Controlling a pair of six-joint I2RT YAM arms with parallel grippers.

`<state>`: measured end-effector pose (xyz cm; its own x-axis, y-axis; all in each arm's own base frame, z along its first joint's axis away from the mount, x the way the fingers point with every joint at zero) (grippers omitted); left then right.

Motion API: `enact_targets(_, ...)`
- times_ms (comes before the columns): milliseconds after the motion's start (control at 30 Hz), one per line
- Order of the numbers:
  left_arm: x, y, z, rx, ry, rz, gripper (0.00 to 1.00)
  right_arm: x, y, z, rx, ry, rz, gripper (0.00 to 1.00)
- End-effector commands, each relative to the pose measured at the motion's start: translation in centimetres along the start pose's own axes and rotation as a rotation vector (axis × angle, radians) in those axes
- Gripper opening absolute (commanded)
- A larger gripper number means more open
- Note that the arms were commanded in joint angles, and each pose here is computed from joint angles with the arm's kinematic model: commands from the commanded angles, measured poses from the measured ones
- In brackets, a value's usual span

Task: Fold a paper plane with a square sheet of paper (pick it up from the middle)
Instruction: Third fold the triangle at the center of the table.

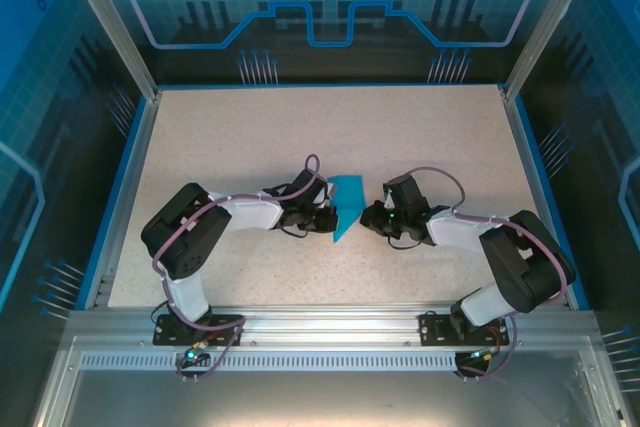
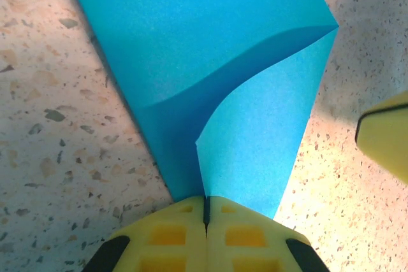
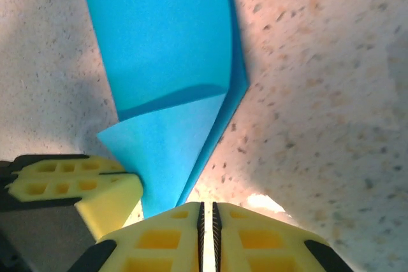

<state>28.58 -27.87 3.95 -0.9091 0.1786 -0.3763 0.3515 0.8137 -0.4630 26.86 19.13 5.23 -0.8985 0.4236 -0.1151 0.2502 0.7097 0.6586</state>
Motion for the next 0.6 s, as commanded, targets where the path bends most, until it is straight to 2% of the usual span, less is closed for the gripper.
enact_targets(0,2.0,1.7,-0.1,-0.064,0.067,-0.043,0.0,-0.5,1.5,0.3,-0.04,0.062,-0.054,0.15)
enact_targets(200,2.0,1.8,0.0,-0.064,0.073,-0.042,0.0,-1.8,3.6,1.6,-0.075,0.088,-0.078,0.14)
enact_targets(433,1.6,1.4,-0.4,-0.057,0.063,-0.039,0.0,-1.7,-0.2,4.2,0.063,0.113,-0.024,0.14)
enact_targets(567,1.0,0.7,-1.5,-0.045,0.036,-0.043,0.09,-1.6,-1.0,4.6,0.094,0.119,-0.015,0.13)
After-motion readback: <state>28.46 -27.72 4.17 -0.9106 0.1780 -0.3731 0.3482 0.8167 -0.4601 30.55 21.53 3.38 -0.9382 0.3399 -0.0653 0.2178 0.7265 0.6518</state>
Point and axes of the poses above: each hand's point on the last joint's axis, 136 mm out from that joint toward the fingers, its own z axis out along the fingers, its own y axis along the line the jaws close on, x = y × z, the point moved 3 cm from there along -z, back along the fingers, and after that the axes turned 6 degrees about z, right-handed, at the moved point
